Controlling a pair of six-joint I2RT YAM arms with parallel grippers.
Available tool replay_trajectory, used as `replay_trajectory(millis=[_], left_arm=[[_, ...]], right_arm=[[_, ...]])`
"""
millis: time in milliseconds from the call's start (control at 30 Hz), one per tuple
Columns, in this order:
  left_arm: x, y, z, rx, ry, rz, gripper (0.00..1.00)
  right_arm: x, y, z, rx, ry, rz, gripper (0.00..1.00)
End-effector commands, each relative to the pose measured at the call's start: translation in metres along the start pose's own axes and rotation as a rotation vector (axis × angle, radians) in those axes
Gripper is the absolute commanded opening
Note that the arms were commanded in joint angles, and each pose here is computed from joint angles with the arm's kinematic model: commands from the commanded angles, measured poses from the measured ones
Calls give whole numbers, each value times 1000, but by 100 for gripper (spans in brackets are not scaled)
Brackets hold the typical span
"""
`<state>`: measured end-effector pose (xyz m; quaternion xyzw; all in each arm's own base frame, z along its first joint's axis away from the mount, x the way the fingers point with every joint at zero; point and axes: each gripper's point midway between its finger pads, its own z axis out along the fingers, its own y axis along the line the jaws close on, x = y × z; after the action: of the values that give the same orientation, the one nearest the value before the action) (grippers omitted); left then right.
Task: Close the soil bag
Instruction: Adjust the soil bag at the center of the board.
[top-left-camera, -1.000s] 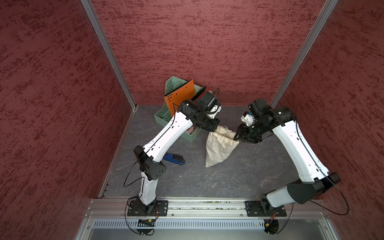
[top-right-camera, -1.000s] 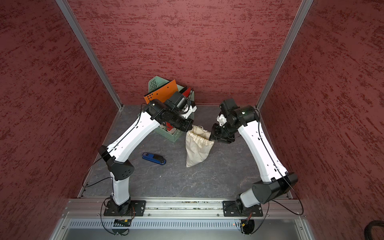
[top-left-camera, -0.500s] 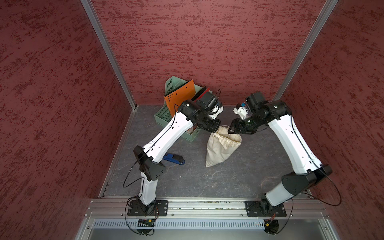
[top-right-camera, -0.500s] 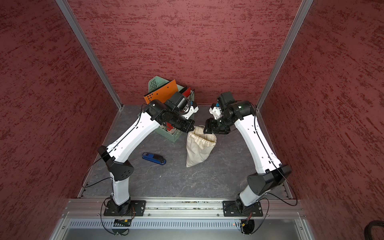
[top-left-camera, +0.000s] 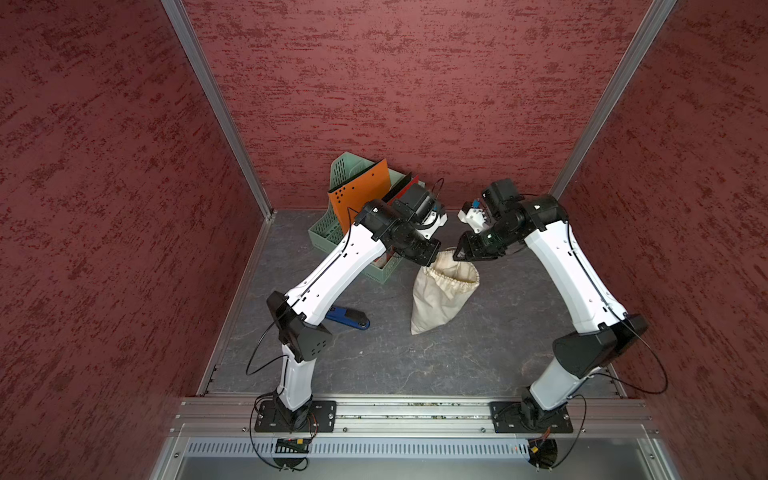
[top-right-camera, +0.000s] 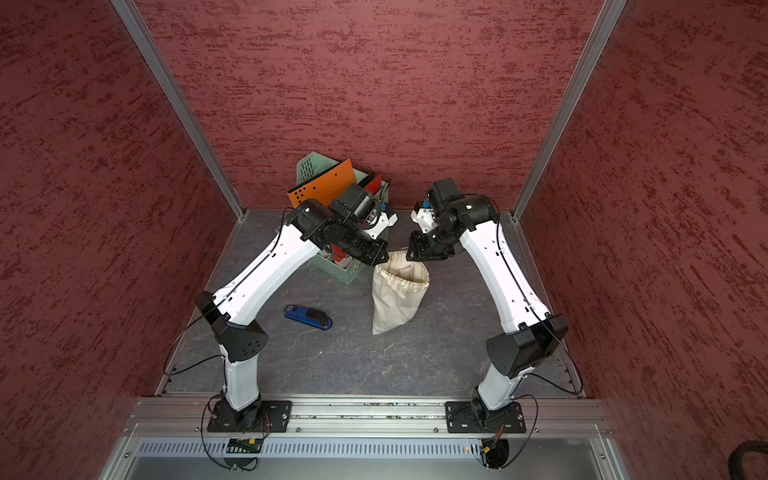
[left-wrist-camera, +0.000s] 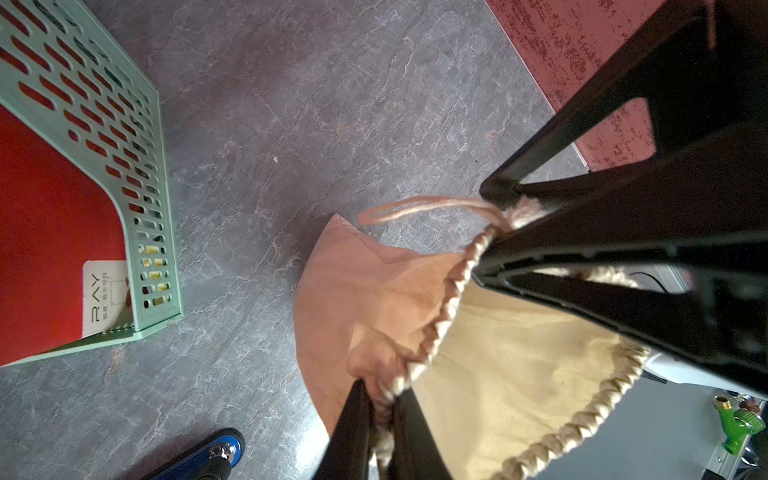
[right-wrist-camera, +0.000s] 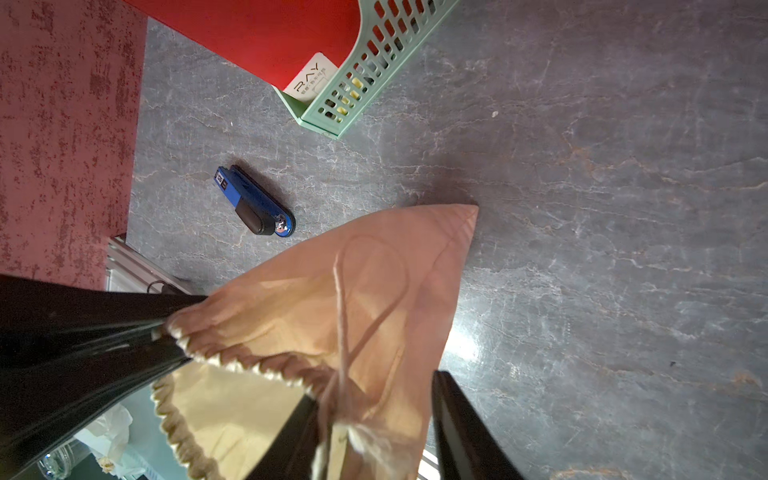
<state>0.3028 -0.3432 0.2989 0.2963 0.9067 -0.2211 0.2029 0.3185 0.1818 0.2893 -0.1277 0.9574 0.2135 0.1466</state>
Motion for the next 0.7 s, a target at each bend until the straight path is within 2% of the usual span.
replay_trajectory(millis=[0,100,133,333,567,667], left_arm=[[1,-5,-17,16,-20,13,23],[2,-6,-17,16,-16,2,37],[1,-6,-18,17,-18,-6,41],[10,-12,-20,42,71,-95,56],[30,-21,-15,50,188,-304,71],[37,-25,-10,37,221,-347,76]], right_arm=[[-9,6,-6,-6,-42,-31,27],[-10,7,-8,-12,-51,-20,3],[-11,8,-10,-12,-59,-11,0],[-15,23,-20,-69,-112,47,0],[-12,27,-19,-77,-111,53,0],[-12,28,-19,-79,-114,49,0]])
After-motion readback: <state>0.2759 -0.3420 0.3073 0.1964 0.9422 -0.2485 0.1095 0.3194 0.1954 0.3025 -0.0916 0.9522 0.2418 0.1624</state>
